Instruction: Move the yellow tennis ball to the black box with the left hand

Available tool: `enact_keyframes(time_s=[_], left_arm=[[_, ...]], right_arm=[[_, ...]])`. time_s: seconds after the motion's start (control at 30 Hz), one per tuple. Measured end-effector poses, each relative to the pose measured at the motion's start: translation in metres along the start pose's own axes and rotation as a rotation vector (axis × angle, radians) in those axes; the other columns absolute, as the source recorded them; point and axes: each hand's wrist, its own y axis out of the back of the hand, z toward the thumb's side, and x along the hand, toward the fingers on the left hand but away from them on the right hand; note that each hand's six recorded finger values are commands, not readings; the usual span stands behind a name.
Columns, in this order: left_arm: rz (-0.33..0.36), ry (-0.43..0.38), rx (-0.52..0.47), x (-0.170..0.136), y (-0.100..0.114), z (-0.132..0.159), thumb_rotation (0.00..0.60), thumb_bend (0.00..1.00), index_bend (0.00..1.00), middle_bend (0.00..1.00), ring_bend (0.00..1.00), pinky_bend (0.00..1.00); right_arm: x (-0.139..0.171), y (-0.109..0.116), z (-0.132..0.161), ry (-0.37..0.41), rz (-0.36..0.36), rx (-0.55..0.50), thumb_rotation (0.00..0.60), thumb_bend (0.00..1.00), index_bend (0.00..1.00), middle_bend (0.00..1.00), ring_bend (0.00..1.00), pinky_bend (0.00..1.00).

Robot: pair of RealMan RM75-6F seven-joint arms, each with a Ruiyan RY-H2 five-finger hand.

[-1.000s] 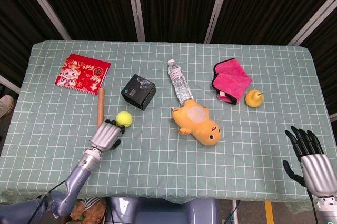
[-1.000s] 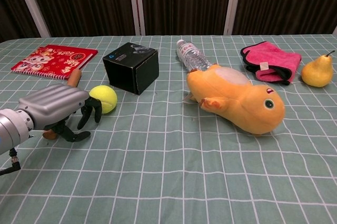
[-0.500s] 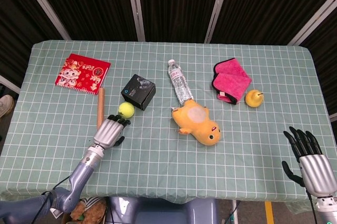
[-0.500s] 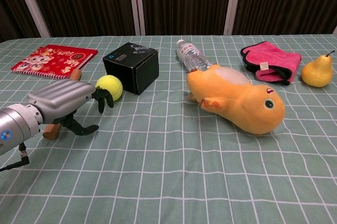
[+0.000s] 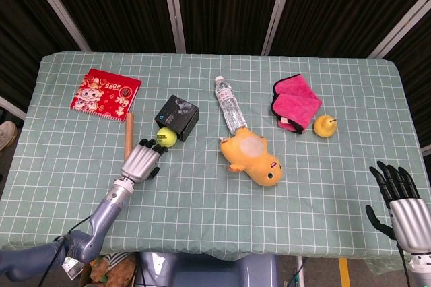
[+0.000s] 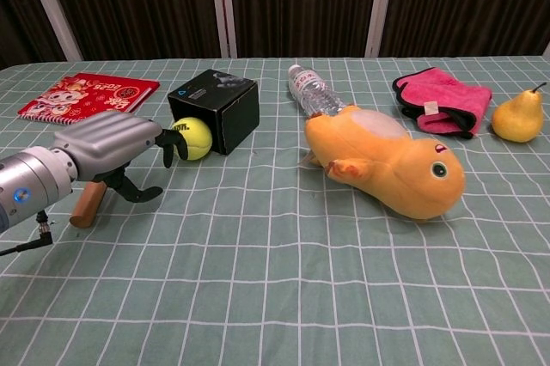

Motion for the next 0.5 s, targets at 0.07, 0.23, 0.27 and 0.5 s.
enact_keyframes(time_s=[0.07,0.23,0.27,0.5], left_arm=[[0.001,0.014,0.006,0.001,0.003,-0.006,0.600,0.31,0.28,0.35,0.21,0.26],[-0.014,0.036,0.014,0.008,0.006,-0.014,0.600,0.31,0.28,0.35,0.21,0.23],[-0.017,0.038,0.017,0.010,0.007,-0.015,0.600,0.31,0.28,0.35,0.20,0.21],[-0.046,0.030,0.024,0.024,0.002,-0.011,0.600,0.31,0.26,0.30,0.15,0.15]], right_arm=[[-0.001,0.000,0.000,0.000,-0.004,0.001,0.600,0.44,0.00,0.00,0.00,0.00],[-0.001,0.000,0.002,0.007,-0.001,0.001,0.600,0.44,0.00,0.00,0.00,0.00],[-0.001,0.000,0.003,0.009,-0.001,0.000,0.600,0.44,0.00,0.00,0.00,0.00],[0.001,0.001,0.009,0.031,-0.005,-0.009,0.600,0.44,0.00,0.00,0.00,0.00]])
